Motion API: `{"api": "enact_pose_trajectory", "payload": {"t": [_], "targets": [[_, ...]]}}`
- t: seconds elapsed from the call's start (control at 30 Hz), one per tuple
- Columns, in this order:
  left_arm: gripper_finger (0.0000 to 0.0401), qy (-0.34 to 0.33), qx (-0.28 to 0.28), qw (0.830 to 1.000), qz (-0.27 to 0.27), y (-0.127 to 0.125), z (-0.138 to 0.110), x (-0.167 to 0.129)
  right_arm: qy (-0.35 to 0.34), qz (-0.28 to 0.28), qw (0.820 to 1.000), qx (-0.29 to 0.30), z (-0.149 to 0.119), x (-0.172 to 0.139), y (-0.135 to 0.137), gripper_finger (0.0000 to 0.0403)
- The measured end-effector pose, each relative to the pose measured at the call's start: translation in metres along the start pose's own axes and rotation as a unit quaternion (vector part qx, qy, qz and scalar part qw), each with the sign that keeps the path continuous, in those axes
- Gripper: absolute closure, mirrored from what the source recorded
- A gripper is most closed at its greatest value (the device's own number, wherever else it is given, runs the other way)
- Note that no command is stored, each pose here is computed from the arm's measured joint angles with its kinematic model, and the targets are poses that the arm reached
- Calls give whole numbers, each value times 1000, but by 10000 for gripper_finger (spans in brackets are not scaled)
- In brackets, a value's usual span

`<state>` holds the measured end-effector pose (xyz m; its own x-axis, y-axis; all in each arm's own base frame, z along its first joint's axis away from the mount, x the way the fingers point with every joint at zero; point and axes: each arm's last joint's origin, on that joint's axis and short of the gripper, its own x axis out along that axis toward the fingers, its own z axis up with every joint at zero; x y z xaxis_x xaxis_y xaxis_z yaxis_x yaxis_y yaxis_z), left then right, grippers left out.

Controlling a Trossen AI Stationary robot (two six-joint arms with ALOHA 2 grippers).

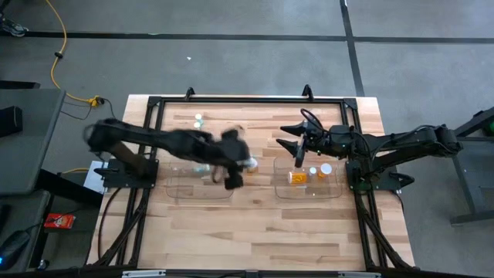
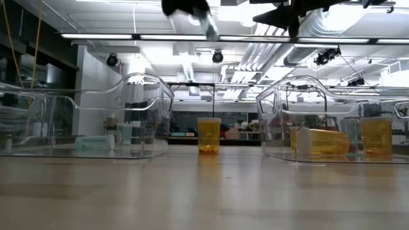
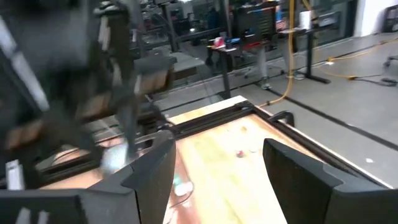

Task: Pick and place medicine bottles into bin by pill shape (circle, oval)
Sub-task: Put the bottom blue tablet bottle into the left transparent bin

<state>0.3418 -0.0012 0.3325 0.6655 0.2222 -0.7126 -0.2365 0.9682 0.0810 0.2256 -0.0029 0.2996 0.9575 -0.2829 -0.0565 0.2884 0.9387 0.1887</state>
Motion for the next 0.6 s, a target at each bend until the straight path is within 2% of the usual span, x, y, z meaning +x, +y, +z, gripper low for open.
{"api": "enact_pose_trajectory", "payload": {"t": [0.1, 0.23, 0.4, 0.6], "targets": [[299, -90, -11, 996, 26, 17, 7, -42, 6, 27, 1000, -2, 0, 0, 2, 167], [296, -193, -39, 980, 27, 40, -8, -78, 16, 76, 997, -8, -1, 0, 4, 167], [296, -289, -87, 953, -25, 56, -44, -94, 25, 136, 990, -29, -2, -1, 8, 167], [295, -361, -101, 925, -60, 58, -72, -98, 11, 146, 989, -23, 1, -1, 9, 167]]}}
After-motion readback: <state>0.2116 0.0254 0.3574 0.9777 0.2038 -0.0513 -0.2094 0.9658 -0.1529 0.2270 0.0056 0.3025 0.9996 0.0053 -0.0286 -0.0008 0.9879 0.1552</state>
